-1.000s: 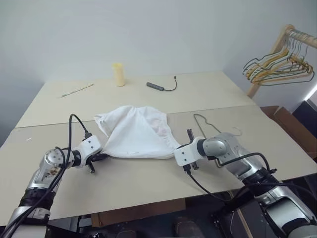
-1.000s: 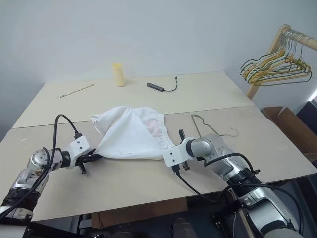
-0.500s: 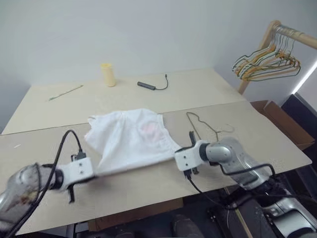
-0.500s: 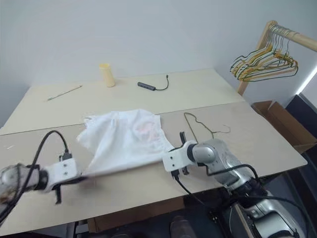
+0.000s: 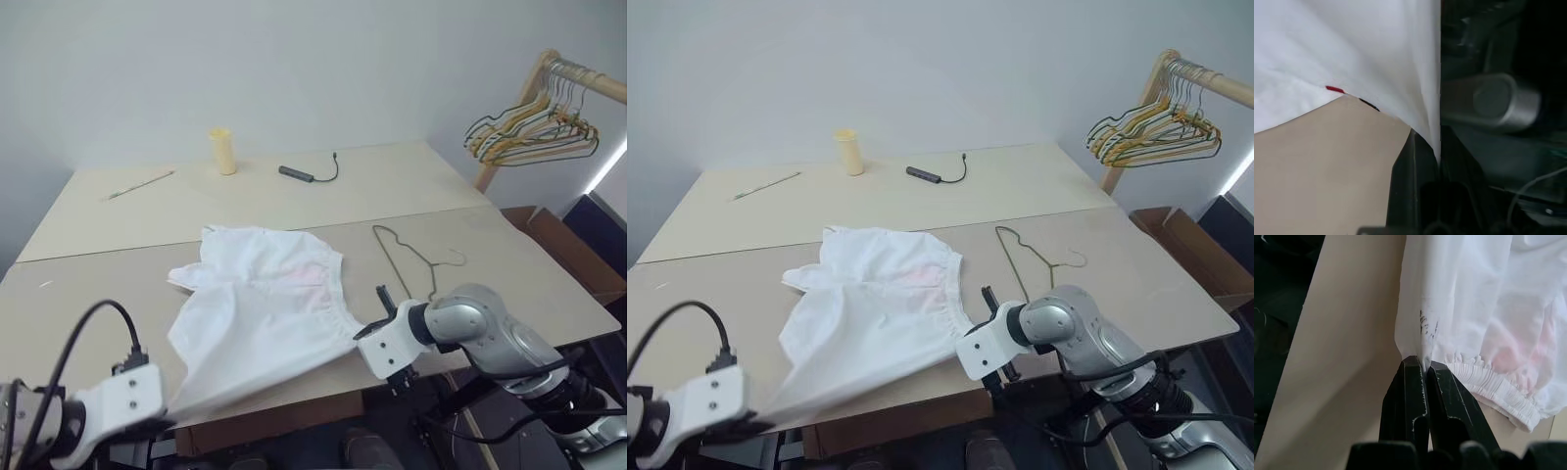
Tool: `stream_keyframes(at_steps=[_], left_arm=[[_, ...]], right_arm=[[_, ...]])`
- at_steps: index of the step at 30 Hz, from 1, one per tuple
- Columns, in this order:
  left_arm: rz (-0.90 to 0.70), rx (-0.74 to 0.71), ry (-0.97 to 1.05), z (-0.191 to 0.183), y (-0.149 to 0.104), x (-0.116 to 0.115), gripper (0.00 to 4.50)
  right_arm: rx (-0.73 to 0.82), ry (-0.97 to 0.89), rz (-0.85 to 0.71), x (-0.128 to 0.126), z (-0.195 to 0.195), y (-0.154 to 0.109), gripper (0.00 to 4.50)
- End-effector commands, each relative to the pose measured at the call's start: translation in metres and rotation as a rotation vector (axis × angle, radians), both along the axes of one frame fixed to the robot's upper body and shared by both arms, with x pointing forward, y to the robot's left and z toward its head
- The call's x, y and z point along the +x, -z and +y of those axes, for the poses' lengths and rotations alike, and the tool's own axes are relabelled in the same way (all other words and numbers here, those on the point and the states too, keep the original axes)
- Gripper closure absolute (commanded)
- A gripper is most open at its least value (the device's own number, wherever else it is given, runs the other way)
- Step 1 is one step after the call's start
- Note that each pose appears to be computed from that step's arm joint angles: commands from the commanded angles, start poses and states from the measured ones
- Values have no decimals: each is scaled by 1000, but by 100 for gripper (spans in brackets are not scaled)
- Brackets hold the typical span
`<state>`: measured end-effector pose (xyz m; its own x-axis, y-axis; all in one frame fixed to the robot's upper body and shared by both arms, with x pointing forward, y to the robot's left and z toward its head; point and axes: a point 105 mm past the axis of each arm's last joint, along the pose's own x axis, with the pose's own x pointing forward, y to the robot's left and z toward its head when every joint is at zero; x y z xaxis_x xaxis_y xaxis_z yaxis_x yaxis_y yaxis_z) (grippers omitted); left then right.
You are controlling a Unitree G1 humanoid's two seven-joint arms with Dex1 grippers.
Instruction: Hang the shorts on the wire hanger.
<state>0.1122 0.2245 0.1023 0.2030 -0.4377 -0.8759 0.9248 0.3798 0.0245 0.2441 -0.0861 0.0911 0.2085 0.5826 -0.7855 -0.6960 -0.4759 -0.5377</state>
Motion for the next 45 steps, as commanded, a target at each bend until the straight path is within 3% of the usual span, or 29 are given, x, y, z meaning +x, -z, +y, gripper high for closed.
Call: stream_keyframes(at_steps=[1, 10, 11, 12, 17, 22, 24, 28, 31, 34, 38, 45], left_arm=[[52, 19, -7, 0, 3, -14, 448], [-52, -40, 51, -6, 6, 3, 448], [-60, -50, 52, -4, 6, 6, 402], [-65, -61, 60, -4, 4, 7, 386], [-64, 2, 84, 14, -8, 10, 215], [-159, -26, 61, 30, -40, 24, 46], [-247, -114, 73, 22, -58, 37, 5], [-469, -340, 84, -11, -83, 73, 5], [-487, -434, 118, -32, -84, 87, 5], [-497, -431, 149, -43, -75, 100, 5], [-490, -439, 181, -51, -65, 112, 5], [-502, -481, 235, -63, -60, 123, 5]], right_arm=[[-68, 52, -24, 10, -19, -1, 450], [-13, 28, -13, 7, -10, 2, 450], [-7, 34, -2, 7, -10, 1, 390], [-16, 34, 9, 5, -12, 2, 369], [-46, 61, 55, 1, -27, -1, 187], [188, 188, 141, 3, -35, -43, 7], [272, 339, 135, 20, -49, -55, 0], [435, 694, 148, 60, -76, -59, 0], [564, 952, 168, 90, -88, -56, 0], [651, 1194, 216, 114, -97, -44, 0], [672, 1350, 282, 126, -95, -19, 0], [672, 1455, 363, 138, -92, 12, 0]])
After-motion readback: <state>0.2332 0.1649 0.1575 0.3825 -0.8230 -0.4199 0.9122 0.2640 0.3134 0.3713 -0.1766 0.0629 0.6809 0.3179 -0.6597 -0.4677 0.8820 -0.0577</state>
